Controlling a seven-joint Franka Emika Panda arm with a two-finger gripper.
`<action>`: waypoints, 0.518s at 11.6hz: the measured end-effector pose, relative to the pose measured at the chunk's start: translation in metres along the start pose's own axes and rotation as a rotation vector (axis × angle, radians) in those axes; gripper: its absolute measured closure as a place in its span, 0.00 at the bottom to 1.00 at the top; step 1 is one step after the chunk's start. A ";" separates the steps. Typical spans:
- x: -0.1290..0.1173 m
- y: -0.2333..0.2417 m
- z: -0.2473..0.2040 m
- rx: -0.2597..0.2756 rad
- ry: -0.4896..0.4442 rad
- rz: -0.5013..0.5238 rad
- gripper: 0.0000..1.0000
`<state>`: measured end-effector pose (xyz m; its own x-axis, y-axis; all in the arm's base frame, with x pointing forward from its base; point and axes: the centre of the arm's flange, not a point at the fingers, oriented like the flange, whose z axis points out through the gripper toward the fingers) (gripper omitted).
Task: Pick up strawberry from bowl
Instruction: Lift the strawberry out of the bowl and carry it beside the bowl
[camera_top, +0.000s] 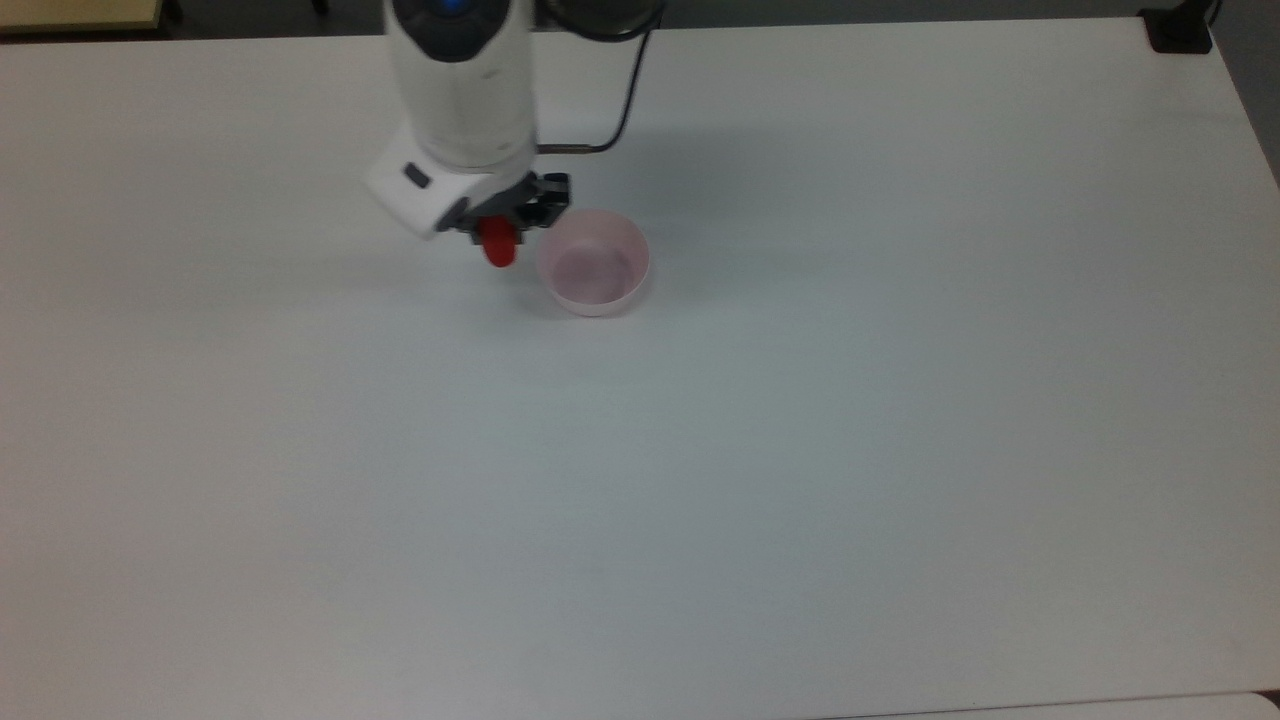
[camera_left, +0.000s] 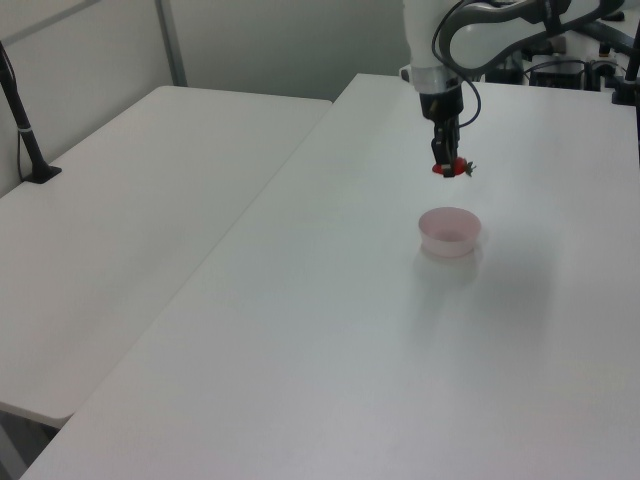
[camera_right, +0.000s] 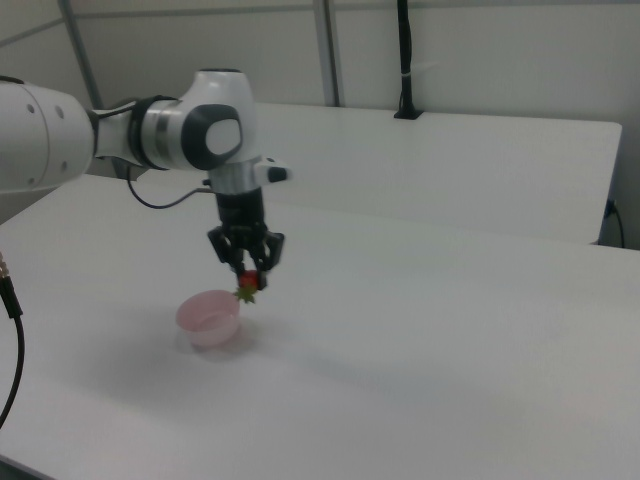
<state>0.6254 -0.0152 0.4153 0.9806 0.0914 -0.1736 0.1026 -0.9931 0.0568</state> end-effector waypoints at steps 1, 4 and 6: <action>-0.002 0.025 0.003 -0.015 -0.003 0.004 0.61; -0.001 0.098 0.017 -0.048 0.066 0.042 0.59; 0.001 0.132 0.033 -0.073 0.091 0.066 0.53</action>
<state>0.6339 -0.1489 0.3901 0.9963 0.0360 -0.0777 0.0464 -0.9895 0.1368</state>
